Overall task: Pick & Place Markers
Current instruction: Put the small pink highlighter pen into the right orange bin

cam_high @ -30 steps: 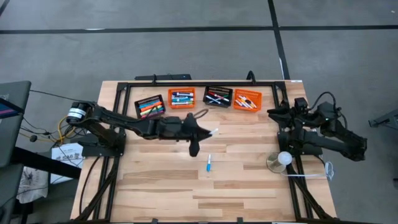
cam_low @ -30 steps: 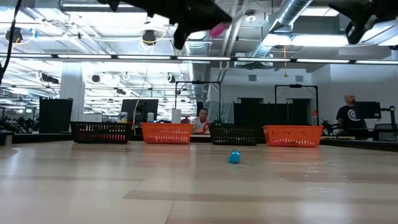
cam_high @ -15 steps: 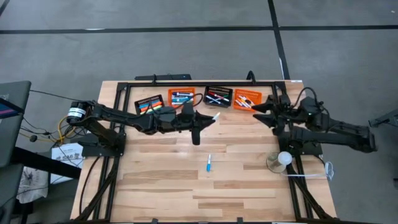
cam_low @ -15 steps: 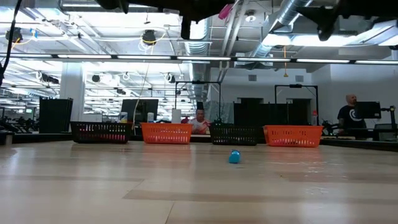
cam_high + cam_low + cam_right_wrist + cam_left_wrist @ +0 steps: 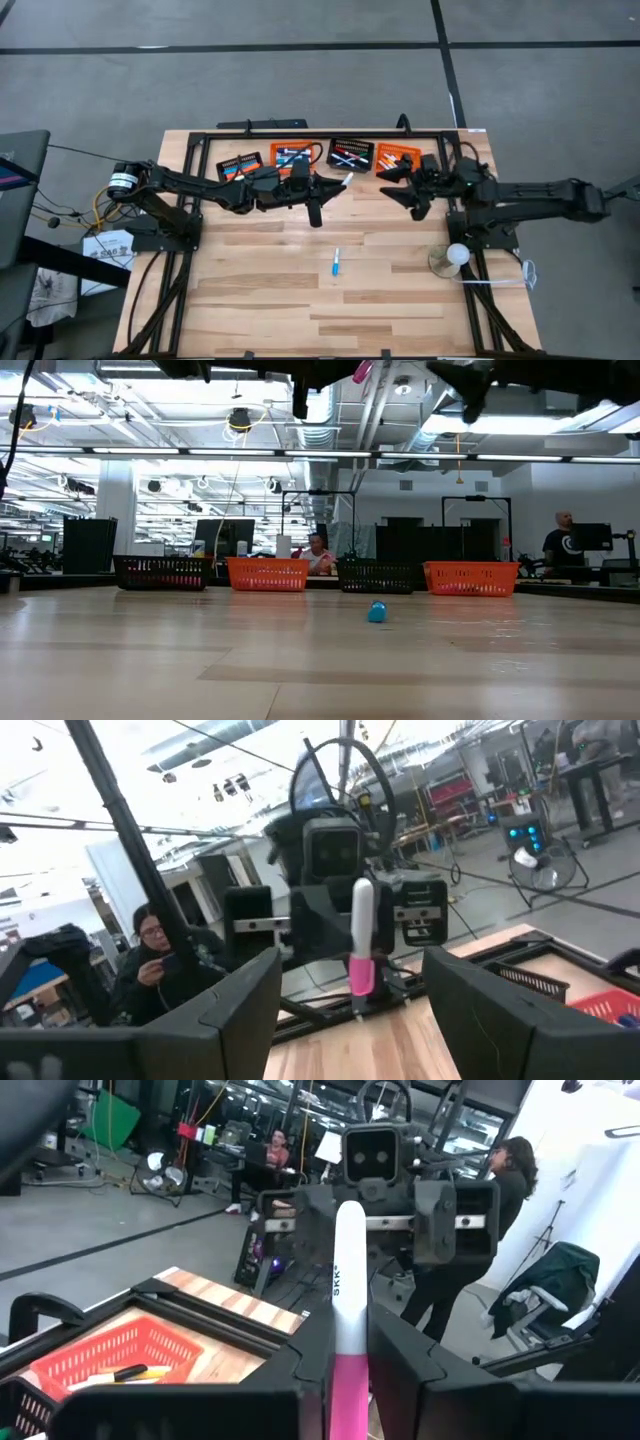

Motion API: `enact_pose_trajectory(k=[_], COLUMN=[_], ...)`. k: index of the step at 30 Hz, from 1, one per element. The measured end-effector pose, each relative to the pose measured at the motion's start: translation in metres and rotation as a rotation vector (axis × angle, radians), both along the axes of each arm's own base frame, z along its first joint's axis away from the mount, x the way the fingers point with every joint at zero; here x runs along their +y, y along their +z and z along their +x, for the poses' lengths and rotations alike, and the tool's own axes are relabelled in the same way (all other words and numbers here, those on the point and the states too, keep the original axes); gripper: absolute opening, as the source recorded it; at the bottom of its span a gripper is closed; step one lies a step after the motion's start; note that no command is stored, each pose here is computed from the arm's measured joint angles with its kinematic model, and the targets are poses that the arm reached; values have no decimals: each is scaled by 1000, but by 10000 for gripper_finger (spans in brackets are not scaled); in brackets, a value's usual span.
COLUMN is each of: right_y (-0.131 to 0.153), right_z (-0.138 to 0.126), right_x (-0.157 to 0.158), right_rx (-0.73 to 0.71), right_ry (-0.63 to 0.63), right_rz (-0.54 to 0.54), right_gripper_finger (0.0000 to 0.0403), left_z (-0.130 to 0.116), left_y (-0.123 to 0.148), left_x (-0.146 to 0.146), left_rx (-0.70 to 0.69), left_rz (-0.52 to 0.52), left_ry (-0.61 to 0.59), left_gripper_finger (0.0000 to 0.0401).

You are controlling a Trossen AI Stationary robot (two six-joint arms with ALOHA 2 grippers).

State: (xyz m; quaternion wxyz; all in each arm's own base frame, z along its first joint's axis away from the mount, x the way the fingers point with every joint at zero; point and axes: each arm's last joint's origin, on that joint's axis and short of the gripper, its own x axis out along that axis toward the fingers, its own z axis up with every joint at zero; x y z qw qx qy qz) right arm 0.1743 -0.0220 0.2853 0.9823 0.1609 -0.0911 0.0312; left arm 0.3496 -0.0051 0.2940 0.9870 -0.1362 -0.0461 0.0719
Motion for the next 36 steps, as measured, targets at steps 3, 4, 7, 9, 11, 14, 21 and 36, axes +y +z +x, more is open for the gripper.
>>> enact_pose_trajectory(k=[3,4,7,9,11,14,21,36], right_y=[-4,-5,-9,-11,-11,-7,1,8], right_z=[12,15,24,28,31,38,68,88], right_x=[-2,-3,-4,-4,-4,-2,0,-4], right_rx=[-8,-20,-26,-33,-57,-61,-25,12], right_ry=[-3,-2,-1,-1,5,19,29,3], right_rz=[-1,-3,-4,-5,-8,-8,-37,-36], right_gripper_finger=[233,233,233,233,233,233,233,228], left_z=[0,0,0,0,0,0,0,0], left_y=[0,0,0,0,0,0,0,1], left_x=[0,0,0,0,0,0,0,0], left_rx=[0,0,0,0,0,0,-1,-2], left_rz=[0,0,0,0,0,0,0,0], left_ry=[0,0,0,0,0,0,1,1], left_gripper_finger=[44,43,42,44,44,42,46,46])
